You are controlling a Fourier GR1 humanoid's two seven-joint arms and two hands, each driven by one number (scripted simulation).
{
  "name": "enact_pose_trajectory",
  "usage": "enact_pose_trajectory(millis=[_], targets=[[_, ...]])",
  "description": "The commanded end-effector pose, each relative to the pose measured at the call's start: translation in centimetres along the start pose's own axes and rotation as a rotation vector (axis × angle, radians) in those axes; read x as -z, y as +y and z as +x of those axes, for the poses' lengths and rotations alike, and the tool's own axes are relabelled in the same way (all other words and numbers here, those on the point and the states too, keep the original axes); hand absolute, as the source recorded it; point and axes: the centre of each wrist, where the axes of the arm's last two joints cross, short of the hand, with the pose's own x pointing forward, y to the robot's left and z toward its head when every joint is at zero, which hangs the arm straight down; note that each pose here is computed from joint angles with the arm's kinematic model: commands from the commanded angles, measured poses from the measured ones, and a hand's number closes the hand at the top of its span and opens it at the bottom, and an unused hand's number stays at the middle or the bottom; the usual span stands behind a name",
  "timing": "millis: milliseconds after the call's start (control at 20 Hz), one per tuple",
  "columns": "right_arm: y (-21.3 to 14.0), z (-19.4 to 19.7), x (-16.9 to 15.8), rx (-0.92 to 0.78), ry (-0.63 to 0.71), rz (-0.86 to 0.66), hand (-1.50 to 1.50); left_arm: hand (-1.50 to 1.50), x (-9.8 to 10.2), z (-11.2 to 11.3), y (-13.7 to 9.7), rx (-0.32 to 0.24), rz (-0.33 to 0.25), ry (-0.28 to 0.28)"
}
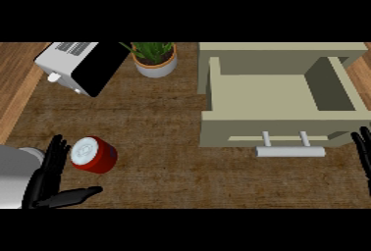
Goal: Pick up the can, place it into the drawer and close the drawer
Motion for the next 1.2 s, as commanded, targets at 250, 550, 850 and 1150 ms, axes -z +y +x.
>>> enact_pose_trajectory(millis=[250, 550, 850, 1150], targets=[[-0.7, 0.8, -0.1, 0.001, -0.002, 0.008, -1.5, -1.5, 1.6, -1.2, -0.4, -0.01, -0.01, 0.007], [0.3, 0.7, 0.3, -0.002, 0.015, 0.008, -1.5, -1.5, 2.5, -0.6, -0.4, -0.001, 0.007, 0.011], [-0.9, 1.9, 0.4, 0.01, -0.004, -0.006, -1.5, -1.5, 3.6, -1.2, -1.0, -0.004, -0.006, 0.008], [0.6, 3.7, -0.3, 0.022, 0.007, -0.009, -1.5, -1.5, 4.5, -1.0, -1.9, -0.035, -0.023, 0.01]])
